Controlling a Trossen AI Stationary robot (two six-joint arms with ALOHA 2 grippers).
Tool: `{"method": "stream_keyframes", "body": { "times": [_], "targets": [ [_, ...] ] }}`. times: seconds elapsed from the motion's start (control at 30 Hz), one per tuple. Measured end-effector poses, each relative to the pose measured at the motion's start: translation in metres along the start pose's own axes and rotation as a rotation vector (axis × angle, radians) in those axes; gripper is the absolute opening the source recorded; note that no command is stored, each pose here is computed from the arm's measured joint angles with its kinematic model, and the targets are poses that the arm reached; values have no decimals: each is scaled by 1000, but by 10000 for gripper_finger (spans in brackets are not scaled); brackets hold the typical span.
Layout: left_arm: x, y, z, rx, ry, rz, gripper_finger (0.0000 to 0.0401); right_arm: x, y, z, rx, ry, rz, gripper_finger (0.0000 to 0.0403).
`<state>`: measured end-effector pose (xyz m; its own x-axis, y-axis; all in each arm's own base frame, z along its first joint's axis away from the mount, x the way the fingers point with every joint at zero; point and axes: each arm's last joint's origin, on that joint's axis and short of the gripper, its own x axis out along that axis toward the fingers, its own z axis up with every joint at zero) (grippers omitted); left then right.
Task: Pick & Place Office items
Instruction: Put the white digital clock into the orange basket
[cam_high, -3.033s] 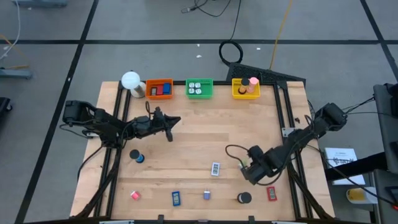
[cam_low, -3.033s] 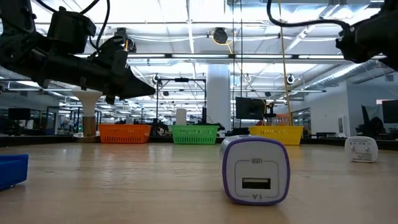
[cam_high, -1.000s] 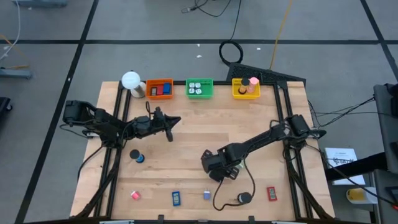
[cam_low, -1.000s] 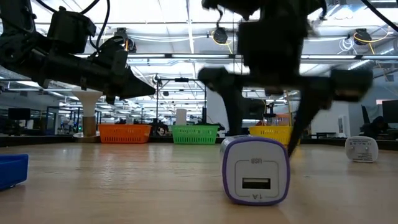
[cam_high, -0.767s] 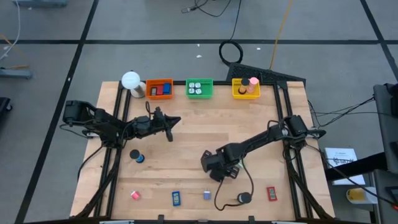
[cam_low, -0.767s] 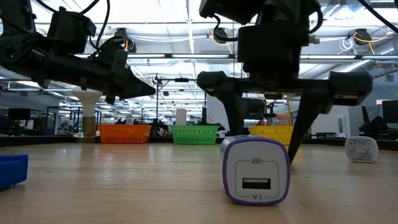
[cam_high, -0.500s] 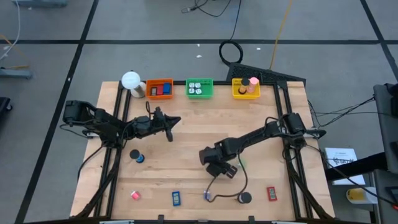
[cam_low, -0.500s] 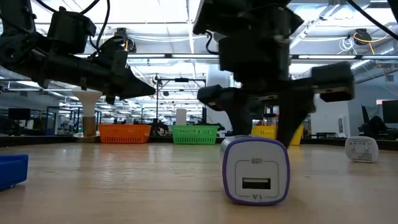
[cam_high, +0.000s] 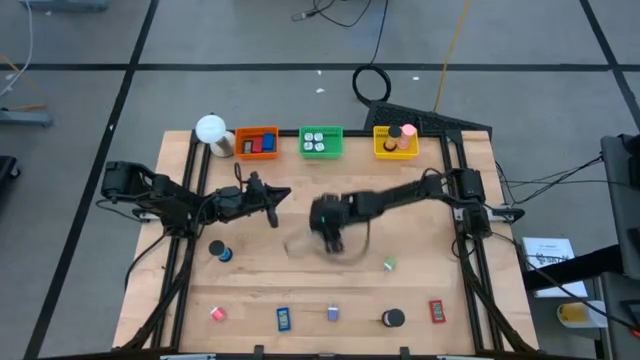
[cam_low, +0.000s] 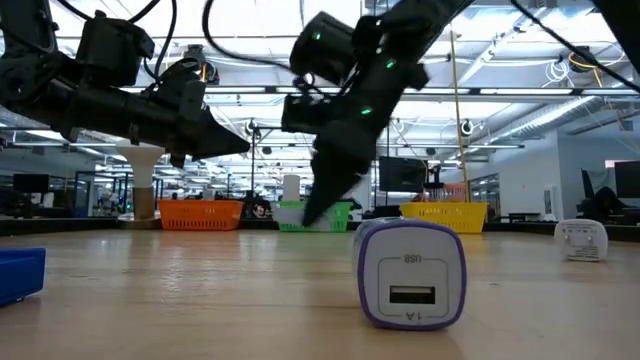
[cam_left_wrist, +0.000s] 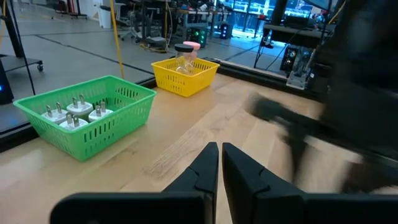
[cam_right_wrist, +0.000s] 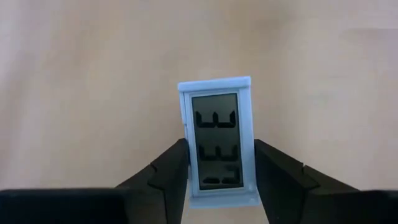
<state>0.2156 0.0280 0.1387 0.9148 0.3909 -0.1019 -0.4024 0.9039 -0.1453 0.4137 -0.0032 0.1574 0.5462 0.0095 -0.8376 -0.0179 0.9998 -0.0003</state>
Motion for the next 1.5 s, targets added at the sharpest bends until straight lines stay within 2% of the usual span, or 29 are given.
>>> {"method": "stream_keyframes", "body": {
  "times": [0.07,0.13,0.23,0.4,0.5,0.6,0.73,0.93,1.07,1.13,1.2,1.3,1.43,1.5],
  "targets": [
    [0,0,0,0,0,0,21,1,-22,4,127,-58,-65,149],
    [0,0,0,0,0,0,21,1,-40,6,194,-96,-88,144],
    [0,0,0,0,0,0,21,-1,-60,9,241,-149,-96,143],
    [0,0,0,0,0,0,21,22,-75,-2,272,-133,-108,154],
    [0,0,0,0,0,0,21,35,-81,-2,276,-176,-111,153],
    [0,0,1,-2,-5,-1,21,35,-86,-2,284,-186,-105,155],
    [1,-1,2,-11,-14,-3,21,34,-90,0,287,-220,-108,182],
    [2,-1,3,-46,-15,-4,21,3,-95,15,190,-301,-134,235],
    [2,0,3,-19,-17,0,21,-27,-101,21,111,-309,-163,243],
    [2,2,3,-18,-14,5,21,-45,-104,14,89,-284,-176,229],
    [2,5,8,-73,-36,20,21,-52,-110,3,94,-297,-196,201],
    [0,15,23,-127,-102,51,15,-58,-115,-30,133,-279,-215,148],
    [-5,31,43,-140,-138,28,4,-71,-115,-60,159,-368,-251,74],
    [-7,38,52,-139,-104,31,4,-76,-112,-71,182,-428,-260,43]
  ]
}}
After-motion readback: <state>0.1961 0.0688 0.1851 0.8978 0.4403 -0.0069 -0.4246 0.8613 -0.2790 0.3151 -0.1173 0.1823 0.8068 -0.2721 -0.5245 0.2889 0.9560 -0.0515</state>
